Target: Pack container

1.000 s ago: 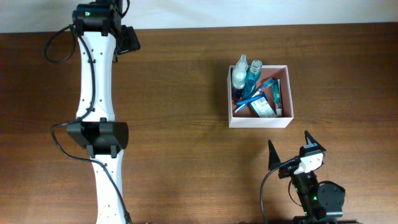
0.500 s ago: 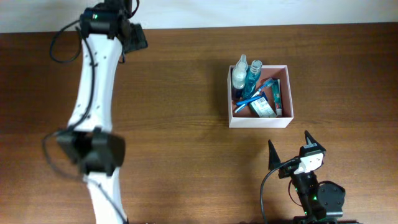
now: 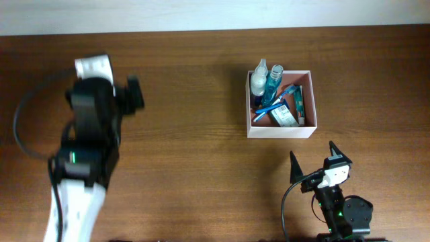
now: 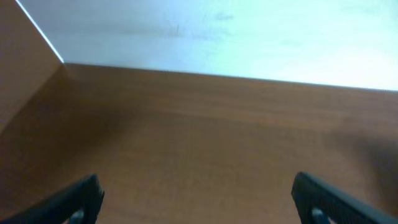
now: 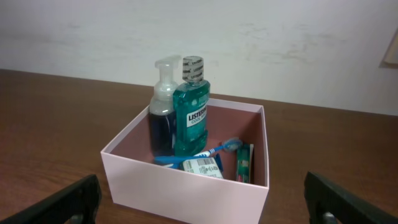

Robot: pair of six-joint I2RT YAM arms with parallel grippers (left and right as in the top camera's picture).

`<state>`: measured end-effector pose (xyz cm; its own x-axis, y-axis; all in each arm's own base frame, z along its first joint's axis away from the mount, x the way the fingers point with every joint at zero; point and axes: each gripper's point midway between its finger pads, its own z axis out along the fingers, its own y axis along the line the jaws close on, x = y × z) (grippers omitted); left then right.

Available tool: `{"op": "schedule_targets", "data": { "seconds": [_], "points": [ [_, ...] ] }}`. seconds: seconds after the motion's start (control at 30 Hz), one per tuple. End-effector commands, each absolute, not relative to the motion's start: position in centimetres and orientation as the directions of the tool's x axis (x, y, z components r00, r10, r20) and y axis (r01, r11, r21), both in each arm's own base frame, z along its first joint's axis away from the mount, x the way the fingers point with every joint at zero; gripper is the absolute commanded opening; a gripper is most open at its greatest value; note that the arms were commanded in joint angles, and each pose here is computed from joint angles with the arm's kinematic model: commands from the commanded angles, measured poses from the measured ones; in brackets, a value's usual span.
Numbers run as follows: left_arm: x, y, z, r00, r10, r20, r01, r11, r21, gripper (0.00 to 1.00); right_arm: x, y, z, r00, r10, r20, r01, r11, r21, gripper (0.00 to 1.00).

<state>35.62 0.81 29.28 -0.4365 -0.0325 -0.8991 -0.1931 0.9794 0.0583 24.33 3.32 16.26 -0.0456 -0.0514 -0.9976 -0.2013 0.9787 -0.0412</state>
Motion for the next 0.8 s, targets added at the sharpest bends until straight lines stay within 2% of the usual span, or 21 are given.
{"op": "schedule_targets", "data": {
  "seconds": [0.0, 0.1, 0.23, 0.6, 0.77],
  "points": [
    [32.6, 0.3, 27.8, -0.396, 0.074, -0.915, -0.099, 0.988, 0.122, 0.99, 24.3, 3.4, 16.1, -0.045, -0.051, -0.998, -0.201, 0.979, -0.041, 0.99],
    [30.3, -0.4, 26.5, -0.314, 0.120, -0.942, -0.035, 0.990, 0.138, 0.99, 24.3, 3.4, 16.1, -0.046, -0.051, -0.998, -0.201, 0.979, -0.041, 0.99],
    [27.8, -0.3, 24.4, -0.217, 0.110, -0.970, -0.034, 0.992, 0.120, 0.99, 24.3, 3.4, 16.1, -0.045, -0.051, -0.998, -0.201, 0.979, -0.041, 0.99],
    [25.6, -0.3, 21.3, -0.054, 0.088, -0.995, -0.006, 0.996, 0.088, 0.99, 24.3, 3.4, 16.1, -0.045, -0.051, -0.998, -0.201, 0.979, -0.041, 0.99],
    [24.9, 0.0, 20.2, -0.012, 0.085, -0.996, -0.011, 0.996, 0.085, 0.99, 24.3, 3.4, 16.1, -0.045, -0.051, -0.998, -0.201, 0.979, -0.041, 0.99]
  ]
}}
